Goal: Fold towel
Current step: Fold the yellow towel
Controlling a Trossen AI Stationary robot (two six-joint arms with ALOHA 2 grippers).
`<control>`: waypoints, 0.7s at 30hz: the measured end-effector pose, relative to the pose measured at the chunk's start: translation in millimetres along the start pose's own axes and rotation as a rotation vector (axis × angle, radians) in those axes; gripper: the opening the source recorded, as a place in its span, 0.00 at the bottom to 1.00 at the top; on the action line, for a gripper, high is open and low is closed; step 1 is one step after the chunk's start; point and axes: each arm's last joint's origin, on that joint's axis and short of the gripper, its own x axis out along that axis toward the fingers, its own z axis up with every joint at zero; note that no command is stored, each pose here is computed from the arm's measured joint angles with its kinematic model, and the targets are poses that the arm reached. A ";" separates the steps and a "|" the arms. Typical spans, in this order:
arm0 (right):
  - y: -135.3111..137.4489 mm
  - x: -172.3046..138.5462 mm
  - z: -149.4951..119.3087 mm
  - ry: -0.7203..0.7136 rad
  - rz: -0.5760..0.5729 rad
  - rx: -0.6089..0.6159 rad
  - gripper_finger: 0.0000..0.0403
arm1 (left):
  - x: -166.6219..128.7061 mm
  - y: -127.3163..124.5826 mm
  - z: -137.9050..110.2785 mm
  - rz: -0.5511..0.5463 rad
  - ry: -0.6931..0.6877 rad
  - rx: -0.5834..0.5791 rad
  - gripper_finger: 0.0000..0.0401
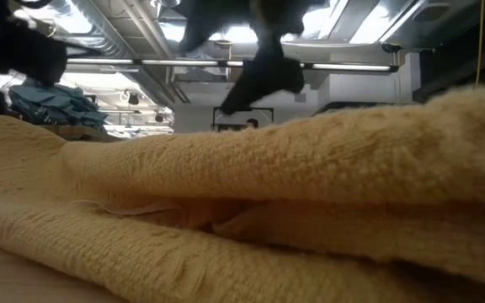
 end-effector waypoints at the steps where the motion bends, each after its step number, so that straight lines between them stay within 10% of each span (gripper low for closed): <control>1: -1.4 4.4 -1.1 0.009 -0.006 0.001 0.90 | 4.1 0.1 -2.2 -0.015 -0.001 -0.018 0.39; 8: -9.8 22.9 -11.6 0.110 -0.047 -0.021 0.90 | 22.4 -8.9 -9.8 -0.187 -0.079 -0.069 0.39; 21: -24.0 26.7 -23.1 0.172 -0.210 -0.049 0.90 | 38.0 3.9 -12.8 -0.095 -0.140 -0.111 0.39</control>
